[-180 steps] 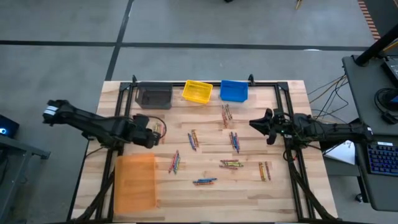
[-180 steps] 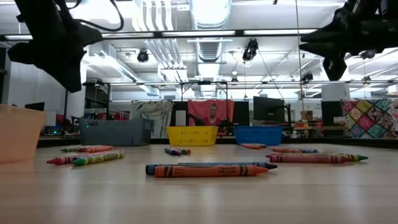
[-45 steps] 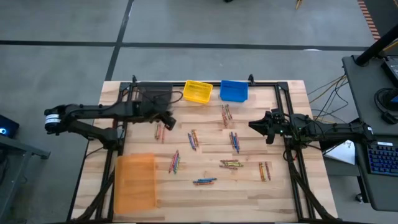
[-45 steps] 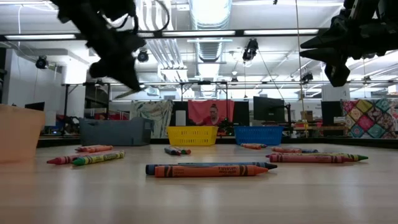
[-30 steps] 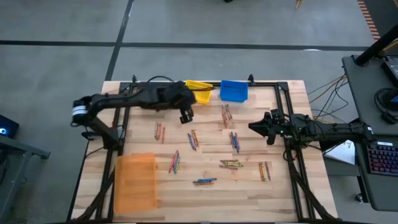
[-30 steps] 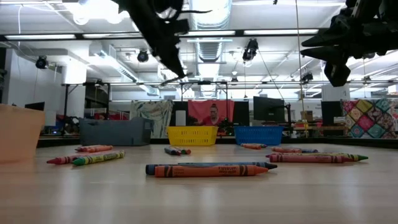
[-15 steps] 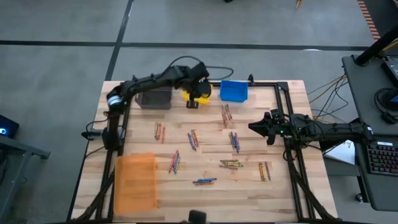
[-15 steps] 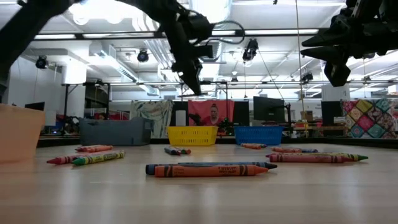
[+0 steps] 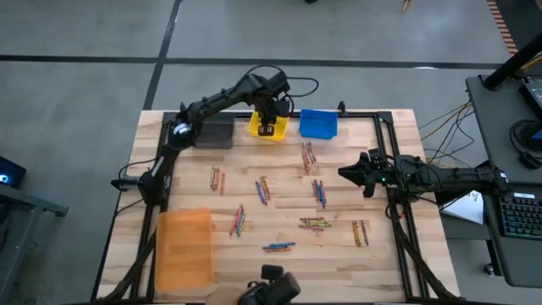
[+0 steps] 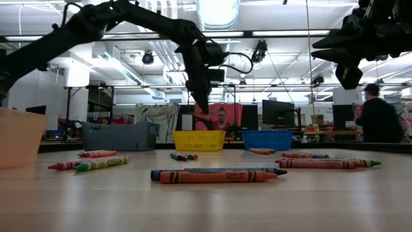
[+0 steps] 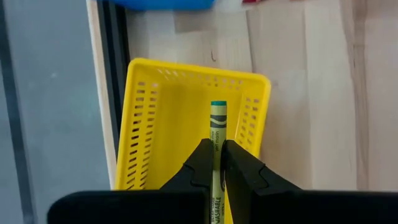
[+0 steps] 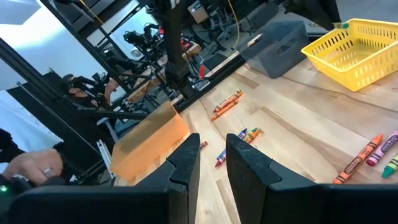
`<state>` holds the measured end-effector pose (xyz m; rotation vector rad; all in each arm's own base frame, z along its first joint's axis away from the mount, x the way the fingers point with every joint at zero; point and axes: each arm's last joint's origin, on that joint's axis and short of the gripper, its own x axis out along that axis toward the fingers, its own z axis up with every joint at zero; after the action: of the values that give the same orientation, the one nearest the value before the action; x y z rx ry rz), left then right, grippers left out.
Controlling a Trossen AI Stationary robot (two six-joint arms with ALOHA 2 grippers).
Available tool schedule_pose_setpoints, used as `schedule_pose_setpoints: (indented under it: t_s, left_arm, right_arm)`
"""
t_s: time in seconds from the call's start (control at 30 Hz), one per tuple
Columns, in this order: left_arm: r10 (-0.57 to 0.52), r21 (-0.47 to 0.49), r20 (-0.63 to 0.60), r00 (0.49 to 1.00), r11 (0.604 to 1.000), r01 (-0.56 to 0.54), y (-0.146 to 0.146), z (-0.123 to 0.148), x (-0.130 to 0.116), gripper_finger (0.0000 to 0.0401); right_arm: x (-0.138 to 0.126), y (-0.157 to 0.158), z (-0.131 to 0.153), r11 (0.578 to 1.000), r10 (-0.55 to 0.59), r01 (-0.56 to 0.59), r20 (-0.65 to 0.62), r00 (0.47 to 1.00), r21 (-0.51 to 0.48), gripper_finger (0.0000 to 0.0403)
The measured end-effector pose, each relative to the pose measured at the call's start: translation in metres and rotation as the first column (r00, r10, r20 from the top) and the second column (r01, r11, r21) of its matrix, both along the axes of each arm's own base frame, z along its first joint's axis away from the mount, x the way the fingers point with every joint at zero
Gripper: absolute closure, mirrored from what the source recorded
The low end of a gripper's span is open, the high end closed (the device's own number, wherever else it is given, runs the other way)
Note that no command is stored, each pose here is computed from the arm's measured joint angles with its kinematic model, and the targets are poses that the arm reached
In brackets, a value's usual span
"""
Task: Sort crayons
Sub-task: Put the green crayon into the yellow bin
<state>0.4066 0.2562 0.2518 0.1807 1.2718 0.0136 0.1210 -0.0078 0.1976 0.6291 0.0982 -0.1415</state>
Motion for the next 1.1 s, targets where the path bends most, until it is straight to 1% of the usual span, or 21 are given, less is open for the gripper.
schedule_pose_setpoints:
  t_s: [0.17,0.3,0.63,1.0,1.1]
  left_arm:
    - [-0.014,-0.001,-0.002,1.0,1.0,0.014,0.004,-0.007,0.006,0.0401]
    - [-0.012,-0.001,-0.01,1.0,1.0,0.012,0.01,-0.01,0.003,0.0401]
    - [0.049,-0.003,0.0,0.999,0.999,-0.049,0.027,-0.012,-0.007,0.0401]
    - [0.045,-0.005,-0.004,0.999,0.999,-0.045,0.028,-0.013,-0.008,0.0401]
    - [0.041,-0.004,-0.006,0.999,0.999,-0.041,0.029,-0.013,-0.008,0.0401]
  right_arm:
    - [0.0,0.0,0.0,1.0,0.0,0.0,-0.001,1.0,-0.002,0.0335]
    - [0.0,0.0,0.0,1.0,0.0,0.0,-0.001,1.0,-0.002,0.0335]
    - [0.0,0.0,0.0,1.0,0.002,-0.002,-0.002,1.0,-0.015,0.0335]
    - [0.0,0.0,0.0,1.0,0.0,0.0,-0.002,1.0,-0.014,0.0335]
    - [0.0,0.0,0.0,1.0,-0.004,0.004,0.003,1.0,0.01,0.0335]
